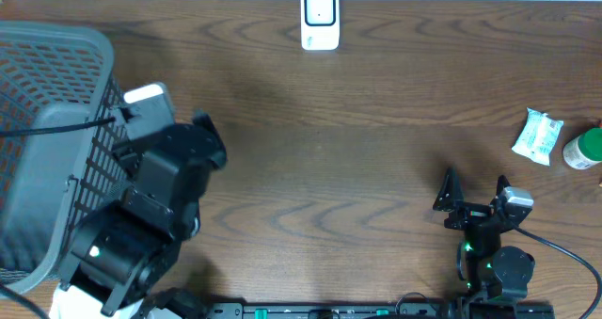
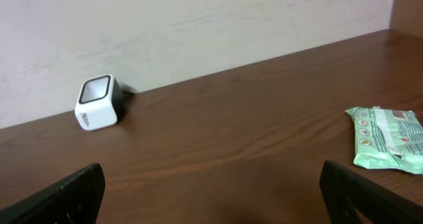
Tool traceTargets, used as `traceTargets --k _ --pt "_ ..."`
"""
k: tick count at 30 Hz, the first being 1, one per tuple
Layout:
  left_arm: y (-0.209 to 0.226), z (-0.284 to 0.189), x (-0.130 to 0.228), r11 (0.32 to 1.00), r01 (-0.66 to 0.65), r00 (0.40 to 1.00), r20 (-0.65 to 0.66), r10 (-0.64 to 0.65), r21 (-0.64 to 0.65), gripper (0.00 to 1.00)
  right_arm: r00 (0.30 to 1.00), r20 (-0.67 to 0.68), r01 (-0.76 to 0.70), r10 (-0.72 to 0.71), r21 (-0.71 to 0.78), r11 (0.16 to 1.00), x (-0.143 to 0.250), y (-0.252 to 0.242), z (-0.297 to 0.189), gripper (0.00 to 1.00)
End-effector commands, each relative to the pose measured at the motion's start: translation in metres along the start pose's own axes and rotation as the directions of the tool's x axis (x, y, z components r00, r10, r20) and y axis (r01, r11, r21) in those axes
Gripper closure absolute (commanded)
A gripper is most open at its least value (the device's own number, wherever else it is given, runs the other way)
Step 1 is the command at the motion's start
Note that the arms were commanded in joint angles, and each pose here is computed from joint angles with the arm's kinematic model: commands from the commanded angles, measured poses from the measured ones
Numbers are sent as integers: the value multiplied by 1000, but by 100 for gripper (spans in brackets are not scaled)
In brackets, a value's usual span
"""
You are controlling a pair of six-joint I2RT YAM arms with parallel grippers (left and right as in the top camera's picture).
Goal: Scan the item barcode
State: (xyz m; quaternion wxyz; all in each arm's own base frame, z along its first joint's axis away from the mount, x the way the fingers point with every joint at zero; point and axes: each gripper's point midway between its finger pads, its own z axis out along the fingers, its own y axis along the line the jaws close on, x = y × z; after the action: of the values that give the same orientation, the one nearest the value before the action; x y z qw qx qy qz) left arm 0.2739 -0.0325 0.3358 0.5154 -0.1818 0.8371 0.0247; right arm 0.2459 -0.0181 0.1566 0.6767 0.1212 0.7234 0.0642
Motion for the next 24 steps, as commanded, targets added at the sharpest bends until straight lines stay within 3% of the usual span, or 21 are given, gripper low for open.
traceTargets --k 1,6,12,17,24 --pt "25 18 -1 993 96 994 51 -93 -69 19 1000 0 -12 12 -3 1000 1 1 0 1" --pt "69 27 12 966 238 962 163 -221 -97 19 1000 0 -12 12 -3 1000 1 1 0 1" --pt "123 20 52 929 343 913 282 -296 -135 19 1000 0 -12 12 -3 1000 1 1 0 1" --pt "146 19 71 900 425 843 404 -354 -97 19 1000 0 -12 12 -3 1000 1 1 0 1" --pt "124 27 72 963 265 817 518 -253 54 19 1000 0 -12 12 -3 1000 1 1 0 1"
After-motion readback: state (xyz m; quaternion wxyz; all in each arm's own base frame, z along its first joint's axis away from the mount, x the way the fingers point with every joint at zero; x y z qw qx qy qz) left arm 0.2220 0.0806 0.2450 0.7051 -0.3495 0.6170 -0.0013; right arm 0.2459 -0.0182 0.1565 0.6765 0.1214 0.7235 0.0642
